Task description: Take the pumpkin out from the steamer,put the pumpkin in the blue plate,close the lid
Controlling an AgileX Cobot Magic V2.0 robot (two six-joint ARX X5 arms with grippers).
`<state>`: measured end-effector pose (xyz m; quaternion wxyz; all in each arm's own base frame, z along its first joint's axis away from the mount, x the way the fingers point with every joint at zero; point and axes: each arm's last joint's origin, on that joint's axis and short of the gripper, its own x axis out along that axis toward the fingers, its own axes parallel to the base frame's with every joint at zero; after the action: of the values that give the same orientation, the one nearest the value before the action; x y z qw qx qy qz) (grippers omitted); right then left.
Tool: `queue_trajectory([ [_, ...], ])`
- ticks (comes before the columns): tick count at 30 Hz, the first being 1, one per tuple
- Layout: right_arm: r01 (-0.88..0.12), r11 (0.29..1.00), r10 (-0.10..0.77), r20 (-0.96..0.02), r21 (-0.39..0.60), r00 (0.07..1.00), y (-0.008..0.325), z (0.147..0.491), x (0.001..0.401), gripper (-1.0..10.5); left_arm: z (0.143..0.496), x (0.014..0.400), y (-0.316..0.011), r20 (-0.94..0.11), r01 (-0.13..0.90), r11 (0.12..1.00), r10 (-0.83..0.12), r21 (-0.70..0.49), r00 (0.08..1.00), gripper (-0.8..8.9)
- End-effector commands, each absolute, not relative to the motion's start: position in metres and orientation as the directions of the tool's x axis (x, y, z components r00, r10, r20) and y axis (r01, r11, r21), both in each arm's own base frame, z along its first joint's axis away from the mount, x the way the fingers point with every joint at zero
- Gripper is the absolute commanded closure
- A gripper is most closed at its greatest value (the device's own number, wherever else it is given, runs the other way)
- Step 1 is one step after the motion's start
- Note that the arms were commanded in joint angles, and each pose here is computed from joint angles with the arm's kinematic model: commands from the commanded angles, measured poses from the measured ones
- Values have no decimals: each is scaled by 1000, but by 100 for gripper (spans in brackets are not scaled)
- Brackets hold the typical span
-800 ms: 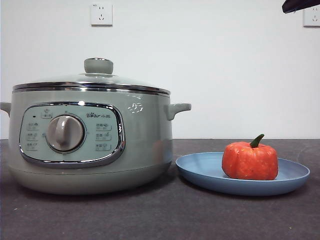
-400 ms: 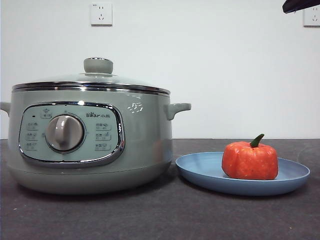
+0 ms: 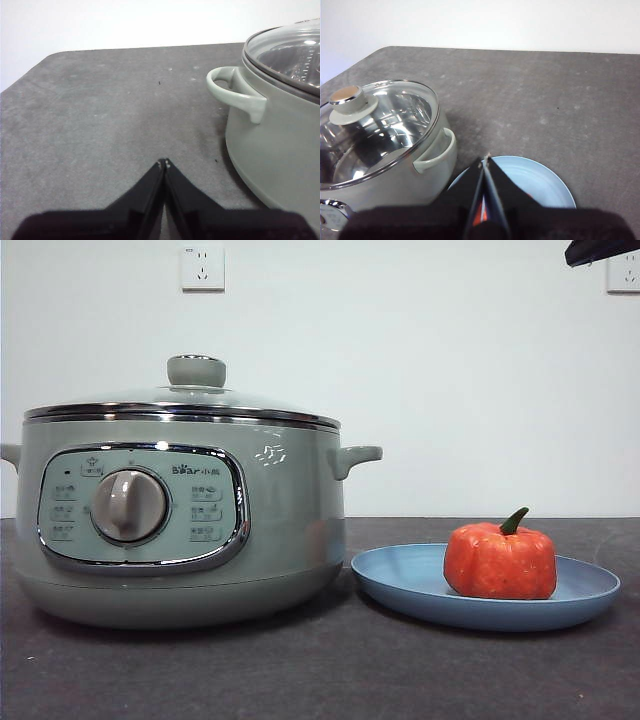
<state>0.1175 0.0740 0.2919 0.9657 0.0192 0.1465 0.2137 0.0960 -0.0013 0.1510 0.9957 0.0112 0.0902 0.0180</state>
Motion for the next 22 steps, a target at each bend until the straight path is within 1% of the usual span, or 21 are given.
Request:
queue_trajectory([
  [1,-403,909,416,-279,106,865,74,289,118,963,146,97,-1,-191,-41,999,43,14,981,817],
  [22,-404,909,415,-288,99,863,74,288,117,963,146,97,-1,-191,-41,999,43,14,981,817],
])
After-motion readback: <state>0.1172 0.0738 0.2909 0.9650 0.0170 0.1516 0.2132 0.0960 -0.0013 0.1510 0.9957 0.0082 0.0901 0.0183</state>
